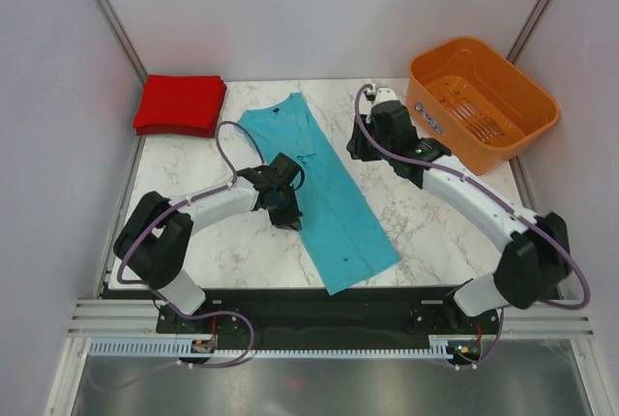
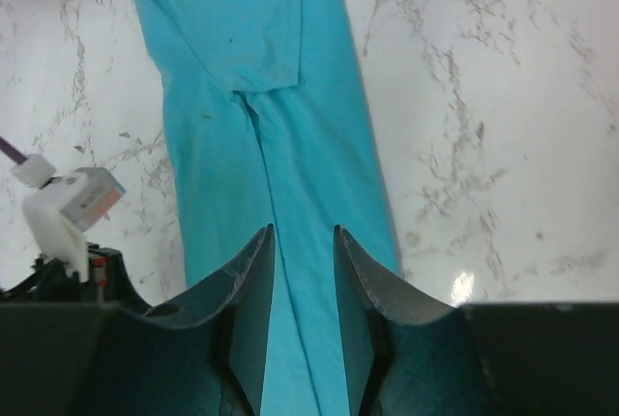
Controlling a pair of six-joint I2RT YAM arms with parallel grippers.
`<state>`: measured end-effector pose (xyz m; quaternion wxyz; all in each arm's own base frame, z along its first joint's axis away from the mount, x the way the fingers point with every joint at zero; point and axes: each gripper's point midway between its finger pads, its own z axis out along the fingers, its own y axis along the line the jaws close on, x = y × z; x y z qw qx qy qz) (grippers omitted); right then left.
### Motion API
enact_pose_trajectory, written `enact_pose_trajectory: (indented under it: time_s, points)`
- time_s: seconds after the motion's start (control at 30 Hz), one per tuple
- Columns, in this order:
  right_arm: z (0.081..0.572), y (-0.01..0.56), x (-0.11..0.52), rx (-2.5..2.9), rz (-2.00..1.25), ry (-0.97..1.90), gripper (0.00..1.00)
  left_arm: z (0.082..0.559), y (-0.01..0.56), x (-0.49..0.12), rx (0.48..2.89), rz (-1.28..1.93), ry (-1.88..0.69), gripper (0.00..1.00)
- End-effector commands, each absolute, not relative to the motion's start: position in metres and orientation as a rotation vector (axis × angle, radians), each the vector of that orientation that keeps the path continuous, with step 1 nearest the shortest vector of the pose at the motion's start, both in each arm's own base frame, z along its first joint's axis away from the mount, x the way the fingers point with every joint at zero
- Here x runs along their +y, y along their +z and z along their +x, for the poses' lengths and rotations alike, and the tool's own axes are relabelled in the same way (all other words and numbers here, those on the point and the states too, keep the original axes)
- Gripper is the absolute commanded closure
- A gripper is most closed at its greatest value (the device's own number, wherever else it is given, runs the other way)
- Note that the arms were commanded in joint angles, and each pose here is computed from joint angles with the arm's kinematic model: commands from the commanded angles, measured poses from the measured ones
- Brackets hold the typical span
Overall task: Fold and stack the t-shirts
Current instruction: Fold the tshirt
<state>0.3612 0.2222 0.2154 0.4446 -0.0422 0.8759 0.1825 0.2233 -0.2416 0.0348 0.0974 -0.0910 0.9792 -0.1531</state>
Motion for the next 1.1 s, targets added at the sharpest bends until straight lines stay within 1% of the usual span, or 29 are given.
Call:
enact_pose_trajectory:
  time_s: [0.0,0.03,0.1,0.13,0.17,0.2,0.23,0.27,0.3,0.33,0.37,0.4,0.43,0.47,0.53,0.57,0.63,0.67,0.73,0.77,0.93,0.97,1.07]
  points:
    - [0.405,0.239,0.259,2.038,-0.179,0.569,0.60,0.272,0.089,-0.231,2.742,-0.290,-0.570,0.80]
    - [0.412,0.245,0.269,2.016,-0.202,0.619,0.58,0.281,0.092,-0.223,2.723,-0.314,-0.568,0.79]
    - [0.435,0.228,0.281,2.028,-0.212,0.633,0.56,0.306,0.090,-0.195,2.694,-0.395,-0.523,0.79]
    - [0.447,0.241,0.288,1.997,-0.221,0.645,0.55,0.319,0.095,-0.188,2.668,-0.416,-0.519,0.79]
    - [0.458,0.219,0.294,2.036,-0.239,0.638,0.55,0.330,0.095,-0.181,2.659,-0.436,-0.505,0.80]
    - [0.466,0.213,0.298,2.042,-0.245,0.637,0.55,0.343,0.086,-0.168,2.668,-0.462,-0.473,0.81]
    - [0.476,0.226,0.304,2.011,-0.253,0.653,0.55,0.363,0.096,-0.164,2.626,-0.461,-0.455,0.82]
    - [0.485,0.202,0.308,2.050,-0.265,0.652,0.55,0.374,0.095,-0.161,2.618,-0.458,-0.434,0.82]
    - [0.491,0.197,0.311,2.053,-0.279,0.651,0.55,0.396,0.096,-0.159,2.599,-0.438,-0.412,0.82]
    - [0.499,0.203,0.316,2.033,-0.288,0.658,0.56,0.407,0.095,-0.158,2.592,-0.436,-0.399,0.83]
    - [0.506,0.183,0.317,2.069,-0.294,0.647,0.56,0.417,0.096,-0.157,2.582,-0.438,-0.393,0.83]
    - [0.511,0.177,0.318,2.074,-0.300,0.636,0.56,0.436,0.107,-0.156,2.539,-0.444,-0.395,0.83]
    - [0.517,0.175,0.317,2.073,-0.291,0.623,0.57,0.445,0.090,-0.157,2.568,-0.455,-0.380,0.83]
    - [0.520,0.166,0.313,2.086,-0.277,0.603,0.57,0.453,0.088,-0.156,2.564,-0.462,-0.379,0.83]
    - [0.521,0.160,0.308,2.097,-0.270,0.582,0.57,0.477,0.088,-0.157,2.541,-0.468,-0.390,0.83]
    - [0.520,0.162,0.308,2.090,-0.272,0.580,0.57,0.483,0.068,-0.156,2.575,-0.478,-0.380,0.83]
    - [0.514,0.162,0.302,2.085,-0.284,0.558,0.57,0.501,0.067,-0.153,2.553,-0.495,-0.385,0.83]
    - [0.514,0.163,0.298,2.081,-0.278,0.548,0.57,0.505,0.048,-0.152,2.582,-0.503,-0.364,0.83]
    - [0.508,0.157,0.292,2.091,-0.273,0.532,0.57,0.523,0.045,-0.150,2.562,-0.479,-0.349,0.83]
    - [0.508,0.165,0.289,2.071,-0.266,0.534,0.57,0.525,0.026,-0.150,2.590,-0.466,-0.332,0.83]
    - [0.498,0.177,0.273,2.045,-0.219,0.547,0.58,0.560,0.018,-0.162,2.564,-0.402,-0.407,0.83]
    - [0.496,0.191,0.270,2.016,-0.207,0.550,0.58,0.566,0.018,-0.165,2.555,-0.390,-0.424,0.82]
    - [0.488,0.204,0.263,1.994,-0.189,0.562,0.58,0.589,0.019,-0.181,2.517,-0.331,-0.512,0.81]
